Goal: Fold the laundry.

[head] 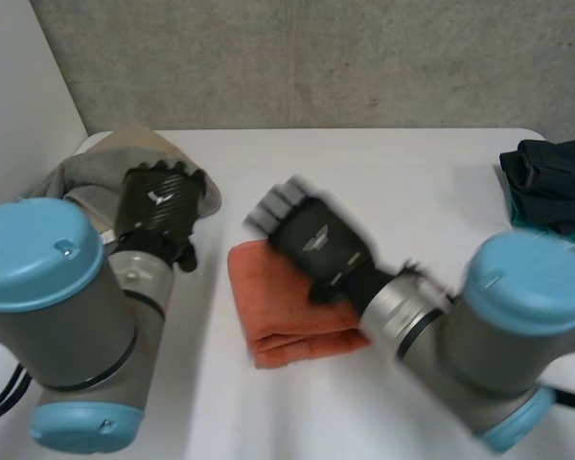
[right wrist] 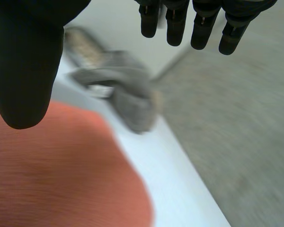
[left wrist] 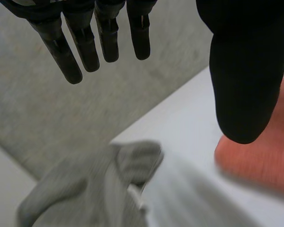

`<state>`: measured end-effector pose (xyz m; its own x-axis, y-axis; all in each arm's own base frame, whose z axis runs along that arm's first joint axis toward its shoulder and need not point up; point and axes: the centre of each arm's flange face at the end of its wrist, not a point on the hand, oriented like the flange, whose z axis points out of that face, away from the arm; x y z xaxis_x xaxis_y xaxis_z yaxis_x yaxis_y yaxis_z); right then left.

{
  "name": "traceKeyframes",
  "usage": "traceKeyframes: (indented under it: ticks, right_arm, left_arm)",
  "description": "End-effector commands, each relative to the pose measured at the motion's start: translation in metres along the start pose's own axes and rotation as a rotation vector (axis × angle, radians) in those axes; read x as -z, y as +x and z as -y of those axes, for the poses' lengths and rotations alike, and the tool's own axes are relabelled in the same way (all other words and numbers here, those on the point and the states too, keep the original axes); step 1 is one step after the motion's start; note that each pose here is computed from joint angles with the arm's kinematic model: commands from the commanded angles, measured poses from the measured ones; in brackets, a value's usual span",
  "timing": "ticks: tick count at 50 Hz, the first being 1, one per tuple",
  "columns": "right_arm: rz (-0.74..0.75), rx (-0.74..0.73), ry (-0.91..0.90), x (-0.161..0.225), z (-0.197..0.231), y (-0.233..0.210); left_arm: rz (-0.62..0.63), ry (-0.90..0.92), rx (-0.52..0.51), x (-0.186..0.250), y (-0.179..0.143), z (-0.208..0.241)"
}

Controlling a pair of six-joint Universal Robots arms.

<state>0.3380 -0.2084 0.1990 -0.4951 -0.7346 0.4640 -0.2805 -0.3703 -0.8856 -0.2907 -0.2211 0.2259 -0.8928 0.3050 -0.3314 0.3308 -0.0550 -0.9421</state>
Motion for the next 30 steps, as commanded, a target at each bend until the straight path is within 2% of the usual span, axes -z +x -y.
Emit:
traceKeyframes:
  ticks: [1, 3, 7, 10, 15, 21, 26, 30]
  right_arm:
    - [-0.153, -0.409, -0.066, 0.006, -0.003, 0.069]
    - [-0.132, -0.465, -0.141, 0.003, -0.012, 0.068]
    - [-0.074, -0.488, -0.276, -0.005, -0.032, 0.059]
    - [-0.041, -0.477, -0.352, -0.012, -0.046, 0.056]
    - [-0.012, -0.488, -0.43, -0.022, -0.072, 0.049]
    - [0.015, -0.486, -0.508, -0.024, -0.093, 0.039]
    - [-0.025, -0.345, -0.554, -0.021, -0.094, 0.045]
    - [-0.057, -0.189, -0.514, -0.019, -0.065, 0.05]
  left_arm:
    - [-0.141, 0.096, 0.094, -0.015, 0.042, 0.02]
    - [-0.175, 0.087, 0.114, -0.02, 0.058, 0.016]
    - [-0.235, 0.009, 0.089, -0.015, 0.08, 0.001]
    - [-0.241, -0.072, 0.065, -0.013, 0.085, -0.016]
    - [-0.185, -0.237, 0.003, -0.005, 0.084, -0.048]
    - [-0.189, -0.352, -0.064, 0.003, 0.086, -0.074]
    - [-0.192, -0.37, -0.069, 0.002, 0.084, -0.074]
    - [-0.186, -0.321, -0.047, 0.0, 0.081, -0.057]
